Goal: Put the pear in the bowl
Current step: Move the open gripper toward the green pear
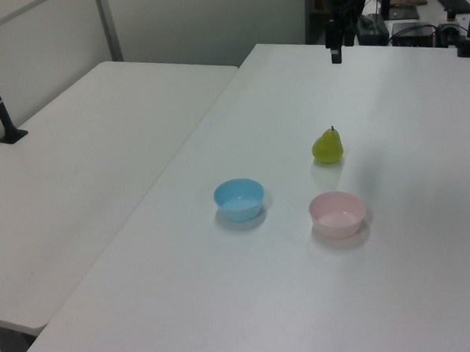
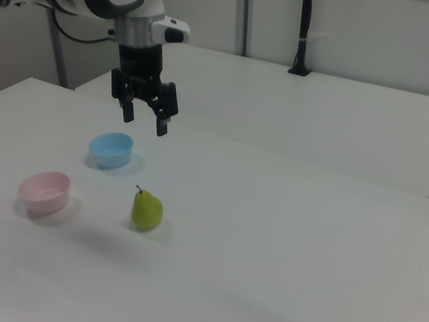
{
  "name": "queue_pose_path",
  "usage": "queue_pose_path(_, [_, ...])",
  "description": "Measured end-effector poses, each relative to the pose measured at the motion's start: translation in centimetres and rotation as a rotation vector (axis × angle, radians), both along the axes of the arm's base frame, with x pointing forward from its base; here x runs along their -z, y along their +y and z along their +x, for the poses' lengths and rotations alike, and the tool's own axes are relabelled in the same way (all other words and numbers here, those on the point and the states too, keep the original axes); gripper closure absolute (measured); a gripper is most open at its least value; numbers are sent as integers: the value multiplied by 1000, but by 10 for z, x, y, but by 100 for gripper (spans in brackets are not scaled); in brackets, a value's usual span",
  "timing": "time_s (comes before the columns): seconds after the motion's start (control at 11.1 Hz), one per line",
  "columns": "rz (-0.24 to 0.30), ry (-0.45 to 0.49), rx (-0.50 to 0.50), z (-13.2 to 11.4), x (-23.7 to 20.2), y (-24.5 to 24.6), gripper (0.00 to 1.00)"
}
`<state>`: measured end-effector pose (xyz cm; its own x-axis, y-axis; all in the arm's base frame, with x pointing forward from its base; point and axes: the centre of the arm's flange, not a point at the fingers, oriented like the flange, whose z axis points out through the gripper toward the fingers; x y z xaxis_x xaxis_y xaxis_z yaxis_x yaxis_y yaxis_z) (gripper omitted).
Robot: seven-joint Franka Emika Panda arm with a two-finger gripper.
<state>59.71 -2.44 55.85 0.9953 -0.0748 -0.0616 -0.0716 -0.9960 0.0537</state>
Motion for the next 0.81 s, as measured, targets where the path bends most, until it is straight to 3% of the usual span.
queue_pose_path(0.81, [22, -17, 30, -4, -9, -14, 0])
